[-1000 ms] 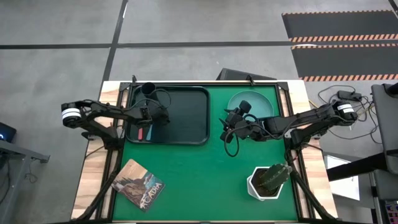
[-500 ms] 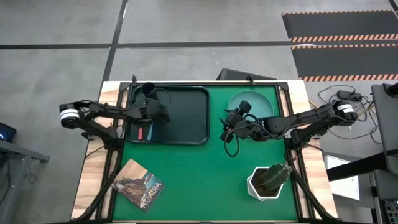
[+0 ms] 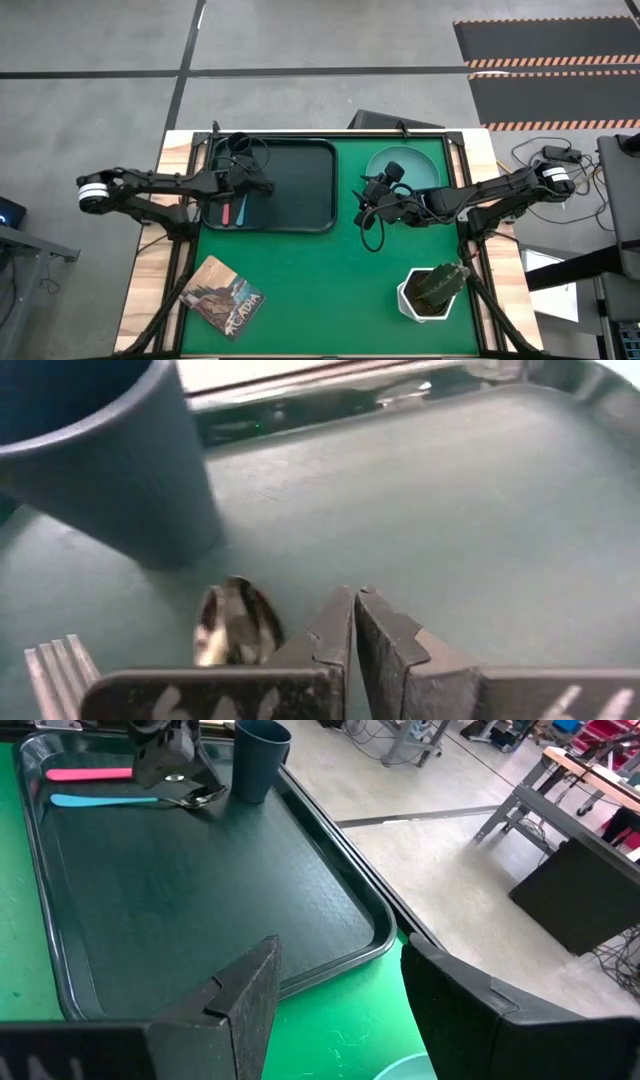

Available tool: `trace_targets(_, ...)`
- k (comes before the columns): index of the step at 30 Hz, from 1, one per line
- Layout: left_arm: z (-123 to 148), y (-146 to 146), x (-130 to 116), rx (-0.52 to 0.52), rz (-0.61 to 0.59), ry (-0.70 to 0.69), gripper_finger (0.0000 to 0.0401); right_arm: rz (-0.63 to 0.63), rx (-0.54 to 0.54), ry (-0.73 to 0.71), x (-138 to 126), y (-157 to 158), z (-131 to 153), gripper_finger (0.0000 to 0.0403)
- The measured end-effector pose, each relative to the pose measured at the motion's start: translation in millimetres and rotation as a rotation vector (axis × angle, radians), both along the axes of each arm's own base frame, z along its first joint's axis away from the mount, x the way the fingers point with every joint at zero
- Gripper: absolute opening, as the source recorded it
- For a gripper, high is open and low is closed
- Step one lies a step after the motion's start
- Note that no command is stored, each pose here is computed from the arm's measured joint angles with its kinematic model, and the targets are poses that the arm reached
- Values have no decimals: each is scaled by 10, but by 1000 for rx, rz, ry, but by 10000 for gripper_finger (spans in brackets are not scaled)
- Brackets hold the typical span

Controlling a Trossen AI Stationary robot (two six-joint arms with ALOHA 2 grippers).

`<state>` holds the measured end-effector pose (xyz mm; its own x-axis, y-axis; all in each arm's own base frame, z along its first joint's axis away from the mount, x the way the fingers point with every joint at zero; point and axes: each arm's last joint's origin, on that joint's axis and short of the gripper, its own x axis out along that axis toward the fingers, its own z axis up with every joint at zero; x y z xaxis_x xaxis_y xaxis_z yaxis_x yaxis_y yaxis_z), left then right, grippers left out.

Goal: Pick and place plate/cup/fork/spoon on tray
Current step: Put the blue spoon on the black serving tray to the right of the pink fork

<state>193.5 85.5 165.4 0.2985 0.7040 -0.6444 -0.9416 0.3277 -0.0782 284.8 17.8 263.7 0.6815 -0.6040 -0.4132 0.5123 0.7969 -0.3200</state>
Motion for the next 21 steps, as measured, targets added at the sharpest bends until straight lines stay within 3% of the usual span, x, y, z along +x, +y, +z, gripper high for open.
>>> trace_targets(12, -324, 67, 151, -5, 26, 93, 0, 0, 0, -2, 1, 0, 2, 196)
trace_targets(21, -441, 123, 123, 3, 72, 158, 0, 0, 0, 1, 0, 0, -1, 196)
